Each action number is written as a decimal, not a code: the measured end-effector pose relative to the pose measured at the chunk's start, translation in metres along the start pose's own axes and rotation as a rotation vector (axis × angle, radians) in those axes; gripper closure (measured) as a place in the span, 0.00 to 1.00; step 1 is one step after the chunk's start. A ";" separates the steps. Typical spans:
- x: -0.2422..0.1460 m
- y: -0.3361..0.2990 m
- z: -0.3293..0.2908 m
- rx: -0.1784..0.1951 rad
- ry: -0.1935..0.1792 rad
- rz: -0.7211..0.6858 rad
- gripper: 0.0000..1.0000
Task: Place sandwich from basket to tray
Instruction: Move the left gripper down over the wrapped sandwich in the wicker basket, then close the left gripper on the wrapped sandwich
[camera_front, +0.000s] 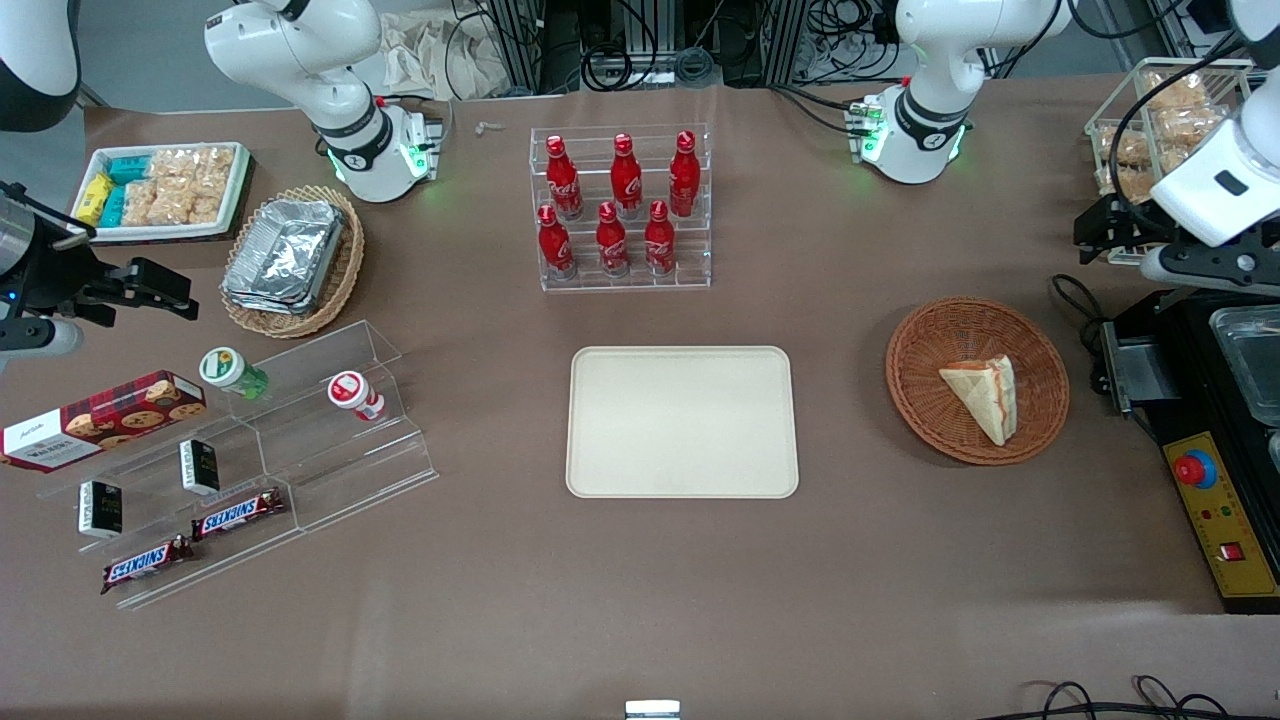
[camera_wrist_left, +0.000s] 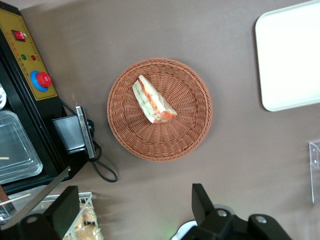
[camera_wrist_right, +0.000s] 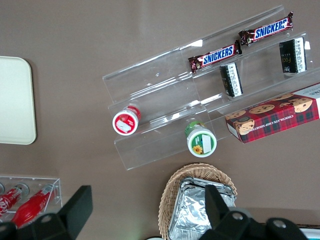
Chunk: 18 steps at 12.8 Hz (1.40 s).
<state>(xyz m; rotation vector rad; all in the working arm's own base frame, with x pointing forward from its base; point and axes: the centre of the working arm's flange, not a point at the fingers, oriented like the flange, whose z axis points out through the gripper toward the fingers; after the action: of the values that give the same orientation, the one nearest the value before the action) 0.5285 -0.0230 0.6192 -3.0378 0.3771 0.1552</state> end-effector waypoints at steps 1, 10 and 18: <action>0.008 -0.002 0.001 -0.007 -0.008 0.007 0.00; 0.048 -0.005 0.103 -0.021 -0.023 -0.396 0.00; 0.020 0.001 0.284 -0.051 0.046 -0.885 0.00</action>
<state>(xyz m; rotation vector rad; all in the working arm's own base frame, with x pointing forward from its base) 0.5217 -0.0039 0.3348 -2.9284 -0.9661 0.0318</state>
